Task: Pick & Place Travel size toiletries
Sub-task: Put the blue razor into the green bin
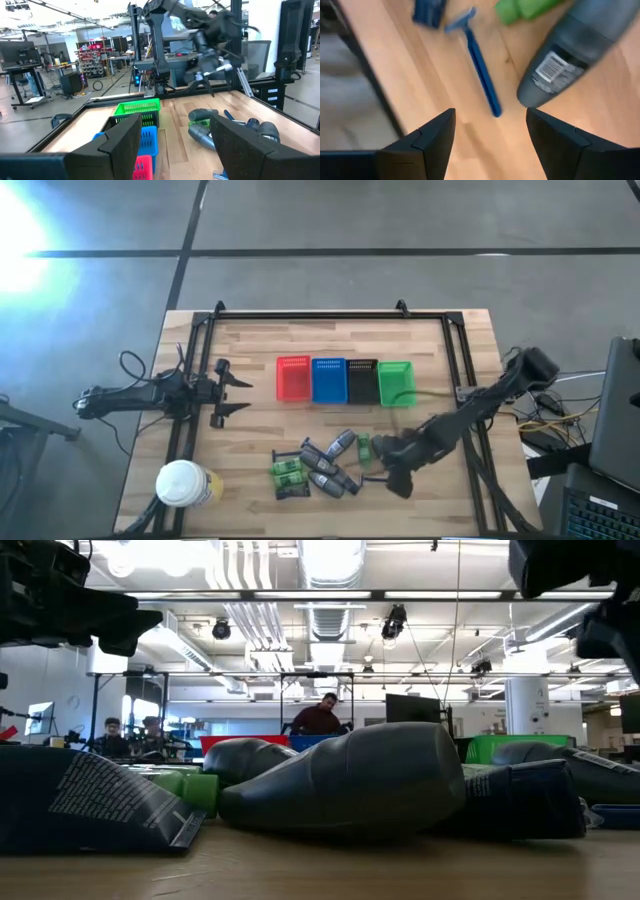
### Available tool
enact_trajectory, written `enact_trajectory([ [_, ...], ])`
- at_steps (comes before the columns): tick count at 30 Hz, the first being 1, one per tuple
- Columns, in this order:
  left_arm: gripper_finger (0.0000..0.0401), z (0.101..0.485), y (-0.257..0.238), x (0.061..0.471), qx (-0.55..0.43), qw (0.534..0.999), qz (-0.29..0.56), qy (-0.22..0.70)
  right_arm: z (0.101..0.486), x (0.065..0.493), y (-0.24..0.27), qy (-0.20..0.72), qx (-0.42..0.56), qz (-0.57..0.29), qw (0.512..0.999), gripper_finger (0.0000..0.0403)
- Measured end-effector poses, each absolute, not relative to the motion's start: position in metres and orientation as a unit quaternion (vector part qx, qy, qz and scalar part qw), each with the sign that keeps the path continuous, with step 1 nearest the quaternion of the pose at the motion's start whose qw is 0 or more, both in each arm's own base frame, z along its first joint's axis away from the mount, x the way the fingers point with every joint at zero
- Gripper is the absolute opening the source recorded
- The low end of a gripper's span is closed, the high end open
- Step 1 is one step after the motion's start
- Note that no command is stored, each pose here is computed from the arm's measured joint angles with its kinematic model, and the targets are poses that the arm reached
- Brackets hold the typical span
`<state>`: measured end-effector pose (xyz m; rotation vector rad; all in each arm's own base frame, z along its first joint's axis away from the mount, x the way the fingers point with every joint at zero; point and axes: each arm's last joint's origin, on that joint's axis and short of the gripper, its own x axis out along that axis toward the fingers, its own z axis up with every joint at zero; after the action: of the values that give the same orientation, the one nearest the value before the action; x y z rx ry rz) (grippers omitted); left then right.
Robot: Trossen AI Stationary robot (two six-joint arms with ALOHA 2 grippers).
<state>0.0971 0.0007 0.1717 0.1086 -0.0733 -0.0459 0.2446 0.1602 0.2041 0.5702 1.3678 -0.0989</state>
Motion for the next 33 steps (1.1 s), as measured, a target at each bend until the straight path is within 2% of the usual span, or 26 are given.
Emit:
enact_trajectory([
  [4, 0.0241, 0.172, 0.001, 0.097, 0.054, 0.998, -0.023, -0.037, 0.197, 0.267, 0.176, 0.665, 0.137, 0.010, 0.734, 0.0262],
  [7, 0.0241, 0.172, 0.001, 0.097, 0.054, 0.998, -0.023, -0.037, 0.189, 0.281, 0.185, 0.669, 0.080, 0.044, 0.737, 0.0278],
  [11, 0.0241, 0.172, 0.001, 0.097, 0.054, 0.998, -0.023, -0.037, 0.178, 0.293, 0.192, 0.674, 0.057, 0.049, 0.735, 0.0295],
  [15, 0.0241, 0.172, 0.001, 0.097, 0.054, 0.998, -0.023, -0.037, 0.168, 0.297, 0.199, 0.672, 0.049, 0.018, 0.739, 0.0294],
  [26, 0.0241, 0.172, 0.001, 0.097, 0.054, 0.998, -0.023, -0.037, 0.134, 0.299, 0.211, 0.675, 0.057, -0.063, 0.733, 0.0206],
  [33, 0.0241, 0.172, 0.001, 0.097, 0.054, 0.998, -0.023, -0.036, 0.134, 0.300, 0.213, 0.670, 0.067, -0.059, 0.737, 0.0116],
])
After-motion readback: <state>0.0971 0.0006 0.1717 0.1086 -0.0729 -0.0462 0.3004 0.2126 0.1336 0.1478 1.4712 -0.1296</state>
